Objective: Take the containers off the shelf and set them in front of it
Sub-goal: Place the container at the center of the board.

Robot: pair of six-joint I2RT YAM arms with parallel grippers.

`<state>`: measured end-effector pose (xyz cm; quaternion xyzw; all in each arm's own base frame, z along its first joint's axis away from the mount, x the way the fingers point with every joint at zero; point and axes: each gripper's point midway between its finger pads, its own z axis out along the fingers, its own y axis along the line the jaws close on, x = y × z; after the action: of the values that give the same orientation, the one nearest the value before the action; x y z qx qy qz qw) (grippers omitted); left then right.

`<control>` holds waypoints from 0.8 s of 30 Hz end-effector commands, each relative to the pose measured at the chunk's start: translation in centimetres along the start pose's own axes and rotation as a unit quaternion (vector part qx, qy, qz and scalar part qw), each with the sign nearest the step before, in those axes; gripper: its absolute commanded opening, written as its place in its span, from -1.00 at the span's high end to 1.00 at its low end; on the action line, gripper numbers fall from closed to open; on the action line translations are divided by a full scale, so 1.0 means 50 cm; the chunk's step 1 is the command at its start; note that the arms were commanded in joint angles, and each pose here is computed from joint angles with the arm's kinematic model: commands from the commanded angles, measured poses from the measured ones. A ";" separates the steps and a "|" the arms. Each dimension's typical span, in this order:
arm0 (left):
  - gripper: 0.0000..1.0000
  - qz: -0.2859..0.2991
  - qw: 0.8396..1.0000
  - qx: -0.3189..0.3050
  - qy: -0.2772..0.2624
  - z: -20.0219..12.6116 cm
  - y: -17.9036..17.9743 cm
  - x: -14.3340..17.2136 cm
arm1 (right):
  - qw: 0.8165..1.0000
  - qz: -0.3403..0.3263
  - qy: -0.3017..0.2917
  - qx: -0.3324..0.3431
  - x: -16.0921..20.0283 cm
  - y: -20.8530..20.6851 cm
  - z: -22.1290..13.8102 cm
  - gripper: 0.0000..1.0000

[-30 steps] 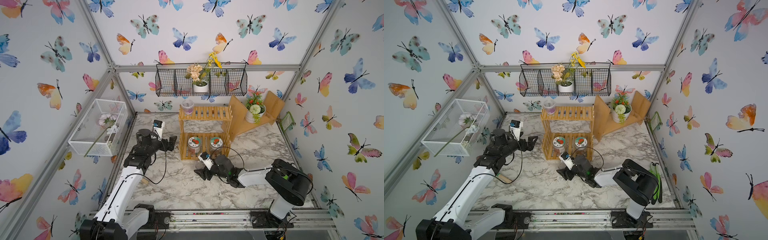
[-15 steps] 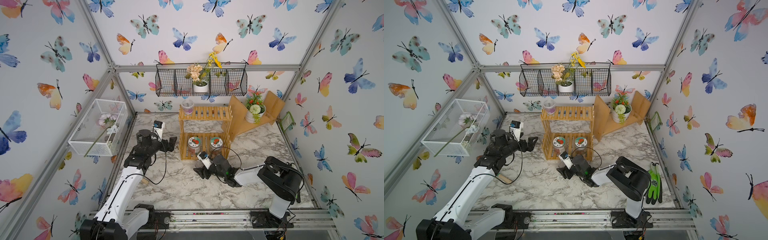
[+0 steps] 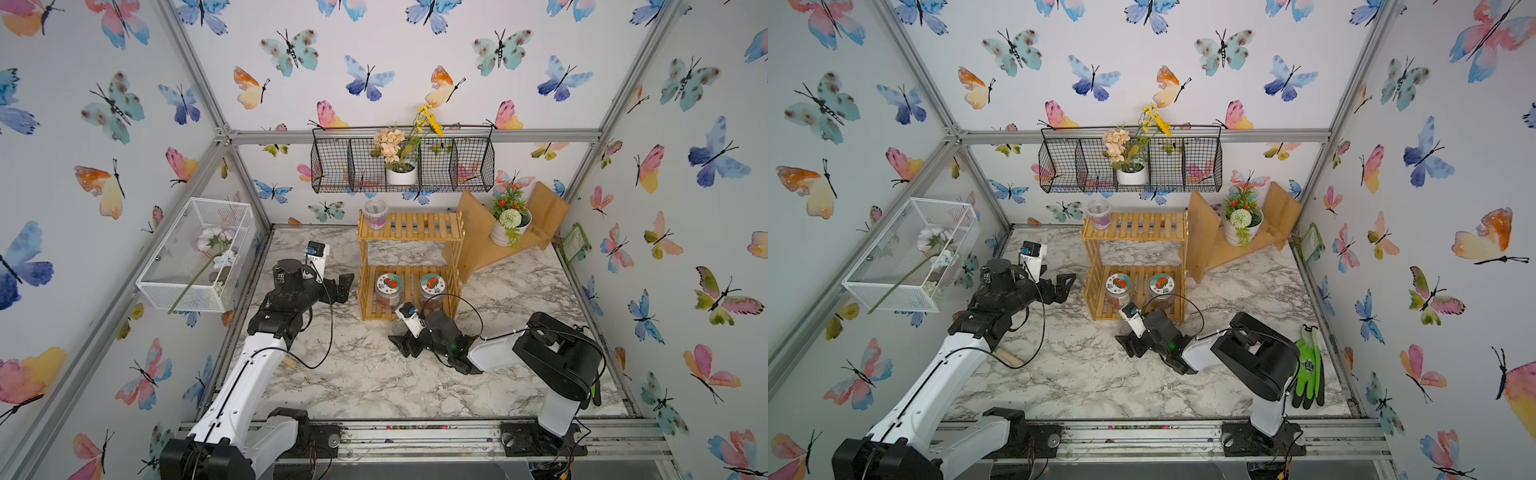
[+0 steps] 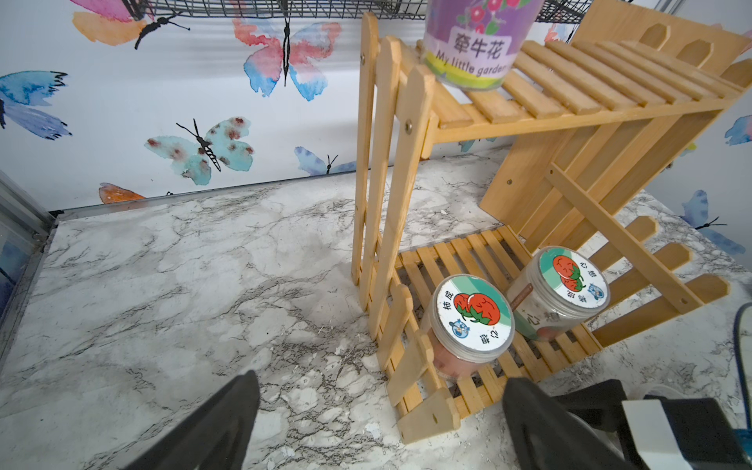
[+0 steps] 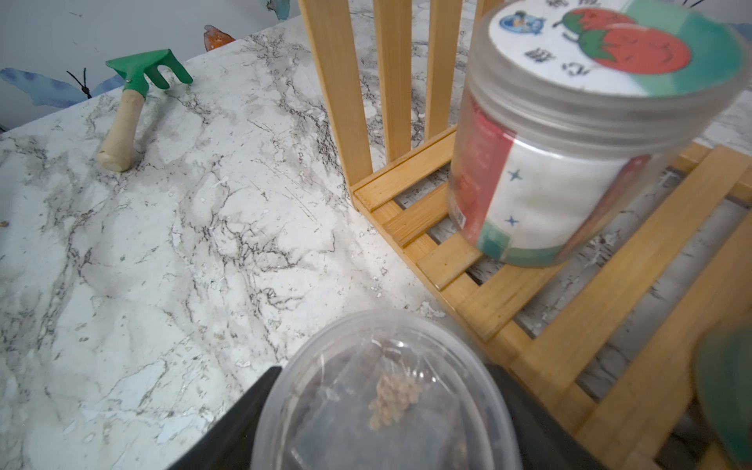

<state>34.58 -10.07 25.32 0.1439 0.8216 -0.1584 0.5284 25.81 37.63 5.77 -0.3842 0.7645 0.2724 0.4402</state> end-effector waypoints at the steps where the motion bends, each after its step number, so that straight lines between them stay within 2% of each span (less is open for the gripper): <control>1: -0.99 0.003 1.000 -0.001 -0.003 -0.004 0.001 -0.006 | 1.000 0.001 -0.008 0.016 -0.017 -0.007 0.001 -0.68; 8: -0.99 0.004 1.000 -0.002 -0.004 -0.005 0.001 -0.008 | 1.000 0.001 -0.025 0.009 -0.054 0.001 -0.015 -0.79; 16: -0.99 0.005 1.000 0.002 -0.009 -0.005 -0.001 -0.018 | 0.998 0.011 -0.062 0.004 -0.135 0.009 -0.055 -0.90; 24: -0.99 0.021 0.999 0.015 -0.027 -0.008 -0.011 -0.055 | 0.996 0.020 -0.086 0.001 -0.211 0.016 -0.100 -0.96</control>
<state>34.81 -10.11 25.79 0.1452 0.8196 -0.1579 0.5313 26.22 37.87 15.43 -0.3525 0.7315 0.3073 0.4961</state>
